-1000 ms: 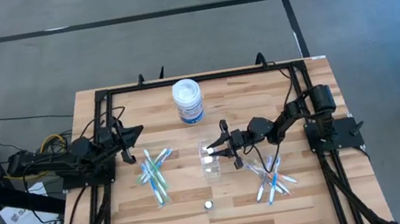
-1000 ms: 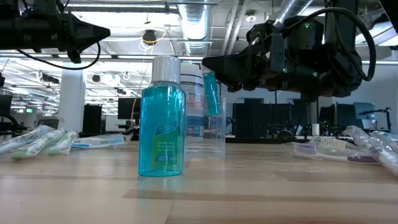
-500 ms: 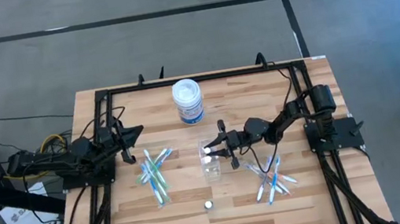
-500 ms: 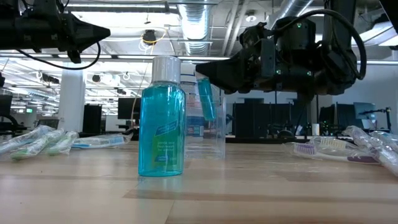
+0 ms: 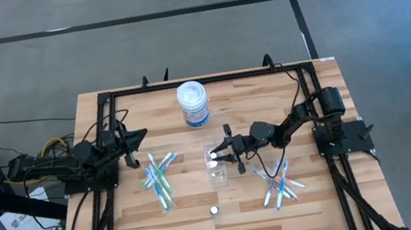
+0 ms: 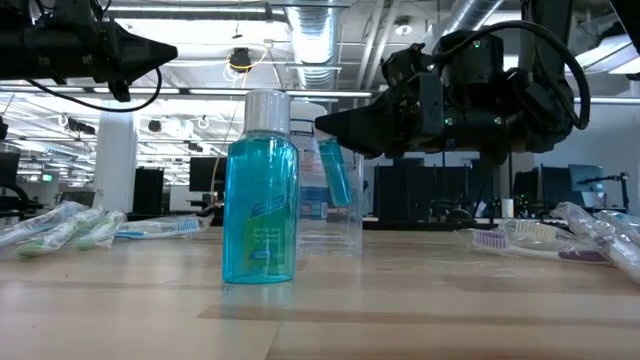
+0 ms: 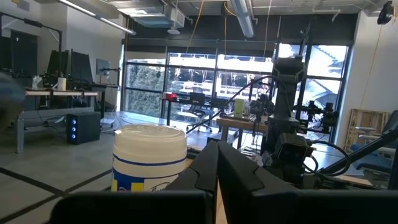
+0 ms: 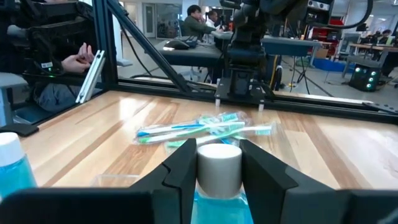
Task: Pick & Place toothbrushing station
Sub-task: Put the top blue mouthwash into the Transparent organizer, then put the blue mouthwash into the Transparent organizer
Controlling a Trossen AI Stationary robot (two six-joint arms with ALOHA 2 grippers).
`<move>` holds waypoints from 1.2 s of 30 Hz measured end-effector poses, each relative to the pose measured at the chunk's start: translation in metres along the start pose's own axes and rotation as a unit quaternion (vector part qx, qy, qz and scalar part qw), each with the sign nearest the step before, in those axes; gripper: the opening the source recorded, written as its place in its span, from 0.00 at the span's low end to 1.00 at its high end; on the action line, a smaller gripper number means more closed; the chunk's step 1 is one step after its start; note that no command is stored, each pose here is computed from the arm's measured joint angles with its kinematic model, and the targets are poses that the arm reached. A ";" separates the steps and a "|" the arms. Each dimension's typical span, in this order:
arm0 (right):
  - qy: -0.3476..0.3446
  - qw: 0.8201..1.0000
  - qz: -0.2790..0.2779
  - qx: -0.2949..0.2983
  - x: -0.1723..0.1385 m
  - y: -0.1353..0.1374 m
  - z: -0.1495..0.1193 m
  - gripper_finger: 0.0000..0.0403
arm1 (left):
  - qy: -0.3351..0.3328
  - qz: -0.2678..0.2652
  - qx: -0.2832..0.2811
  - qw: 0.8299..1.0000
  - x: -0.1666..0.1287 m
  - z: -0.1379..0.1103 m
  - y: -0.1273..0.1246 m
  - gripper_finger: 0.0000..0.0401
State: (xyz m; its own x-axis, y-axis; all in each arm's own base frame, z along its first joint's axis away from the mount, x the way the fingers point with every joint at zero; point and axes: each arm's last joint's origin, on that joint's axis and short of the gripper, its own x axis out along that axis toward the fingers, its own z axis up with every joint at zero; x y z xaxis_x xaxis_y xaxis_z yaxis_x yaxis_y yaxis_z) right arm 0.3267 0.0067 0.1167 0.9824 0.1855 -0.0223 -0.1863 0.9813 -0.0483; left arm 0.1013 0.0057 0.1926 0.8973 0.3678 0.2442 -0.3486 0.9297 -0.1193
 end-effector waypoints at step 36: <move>0.011 1.000 0.001 0.002 0.000 0.000 -0.002 0.30 | 0.000 0.000 0.000 1.000 0.000 0.000 0.000 0.00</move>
State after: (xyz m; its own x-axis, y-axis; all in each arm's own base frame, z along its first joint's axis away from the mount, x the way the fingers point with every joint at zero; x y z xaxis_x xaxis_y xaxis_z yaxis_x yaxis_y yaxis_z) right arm 0.3266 0.0067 0.1146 0.9815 0.1866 -0.0441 -0.1885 0.9811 -0.0442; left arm 0.1013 0.0057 0.1926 0.8973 0.3679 0.2440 -0.3487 0.9296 -0.1192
